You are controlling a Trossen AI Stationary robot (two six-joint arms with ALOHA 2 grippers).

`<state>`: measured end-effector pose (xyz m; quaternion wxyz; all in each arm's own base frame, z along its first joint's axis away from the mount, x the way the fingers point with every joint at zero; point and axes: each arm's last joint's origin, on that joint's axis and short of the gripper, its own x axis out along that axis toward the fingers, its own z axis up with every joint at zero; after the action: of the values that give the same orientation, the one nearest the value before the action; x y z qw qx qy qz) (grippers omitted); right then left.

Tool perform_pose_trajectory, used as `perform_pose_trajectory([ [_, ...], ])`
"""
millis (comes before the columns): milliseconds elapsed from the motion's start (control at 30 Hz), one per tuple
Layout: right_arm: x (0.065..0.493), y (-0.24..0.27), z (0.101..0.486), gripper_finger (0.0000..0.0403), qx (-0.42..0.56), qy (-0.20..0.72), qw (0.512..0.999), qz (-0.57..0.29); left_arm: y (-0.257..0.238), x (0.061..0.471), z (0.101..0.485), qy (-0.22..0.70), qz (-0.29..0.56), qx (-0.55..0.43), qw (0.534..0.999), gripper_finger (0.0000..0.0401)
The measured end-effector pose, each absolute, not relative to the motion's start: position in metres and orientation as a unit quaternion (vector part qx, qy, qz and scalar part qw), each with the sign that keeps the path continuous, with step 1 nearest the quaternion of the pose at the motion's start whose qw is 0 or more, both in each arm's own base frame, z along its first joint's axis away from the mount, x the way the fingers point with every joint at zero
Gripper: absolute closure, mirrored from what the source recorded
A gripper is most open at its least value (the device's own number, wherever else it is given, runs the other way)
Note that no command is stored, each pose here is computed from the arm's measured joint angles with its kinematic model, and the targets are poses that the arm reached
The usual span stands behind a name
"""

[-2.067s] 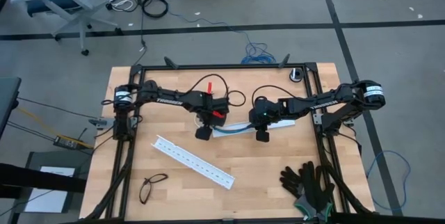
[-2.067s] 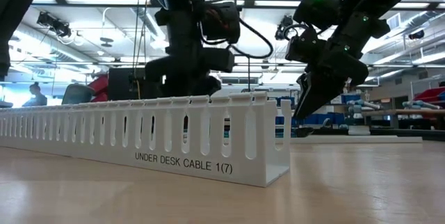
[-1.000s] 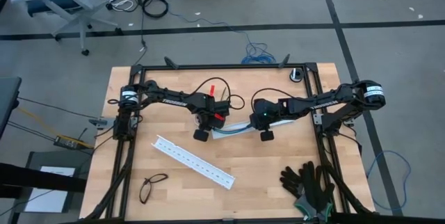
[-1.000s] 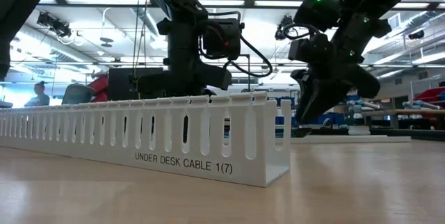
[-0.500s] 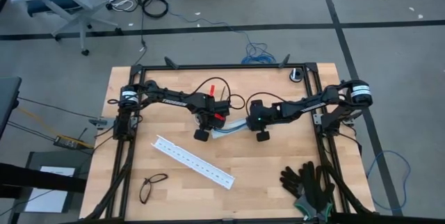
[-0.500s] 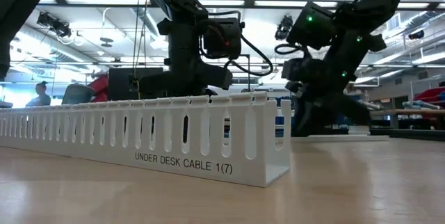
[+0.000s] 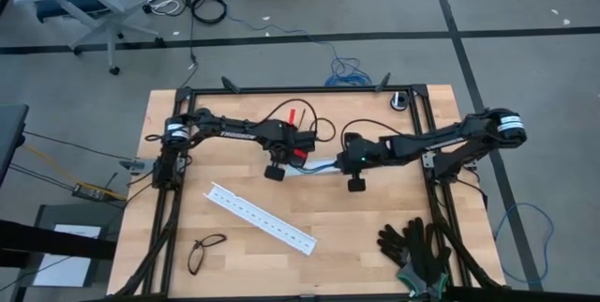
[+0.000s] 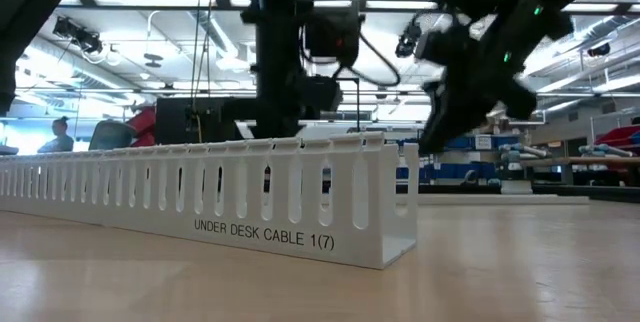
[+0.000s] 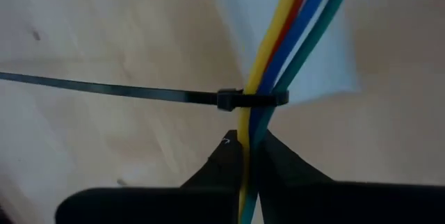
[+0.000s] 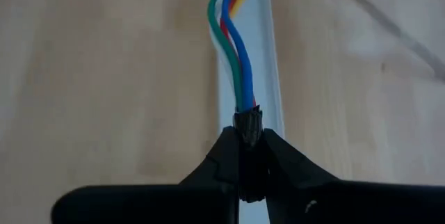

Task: Ziptie cables
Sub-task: Put the ziptied cable wires in the white cable duct

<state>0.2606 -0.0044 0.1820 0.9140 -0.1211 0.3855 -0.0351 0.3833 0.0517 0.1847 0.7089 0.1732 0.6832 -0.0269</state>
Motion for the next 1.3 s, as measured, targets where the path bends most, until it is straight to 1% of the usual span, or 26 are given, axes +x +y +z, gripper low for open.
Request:
perform_pose_trajectory([
  [200, 0.260, 0.012, 0.203, 0.0384, -0.095, 0.317, 0.943, -0.026, 0.045, 0.380, 0.201, 0.711, -0.012, 0.186, 0.678, 0.0400],
  [400, 0.267, 0.032, 0.209, 0.0384, -0.062, 0.268, 0.961, 0.006, 0.024, 0.372, 0.212, 0.728, 0.004, 0.182, 0.661, 0.0401],
  [500, 0.274, 0.042, 0.217, 0.0384, -0.054, 0.256, 0.965, 0.019, 0.009, 0.365, 0.227, 0.719, 0.016, 0.188, 0.669, 0.0401],
  [733, 0.291, 0.072, 0.237, 0.0386, -0.050, 0.229, 0.970, 0.061, -0.032, 0.346, 0.259, 0.685, 0.037, 0.176, 0.706, 0.0401],
  [800, 0.299, 0.080, 0.234, 0.0386, -0.040, 0.237, 0.969, 0.066, -0.044, 0.343, 0.259, 0.687, 0.038, 0.175, 0.704, 0.0401],
  [933, 0.317, 0.098, 0.214, 0.0386, -0.030, 0.270, 0.959, 0.077, -0.068, 0.332, 0.254, 0.702, 0.038, 0.178, 0.688, 0.0401],
  [1067, 0.335, 0.117, 0.201, 0.0386, -0.018, 0.281, 0.956, 0.080, -0.089, 0.317, 0.245, 0.720, 0.062, 0.169, 0.670, 0.0401],
  [1300, 0.354, 0.154, 0.204, 0.0386, 0.001, 0.260, 0.962, 0.080, -0.131, 0.297, 0.225, 0.715, 0.080, 0.148, 0.679, 0.0401],
])
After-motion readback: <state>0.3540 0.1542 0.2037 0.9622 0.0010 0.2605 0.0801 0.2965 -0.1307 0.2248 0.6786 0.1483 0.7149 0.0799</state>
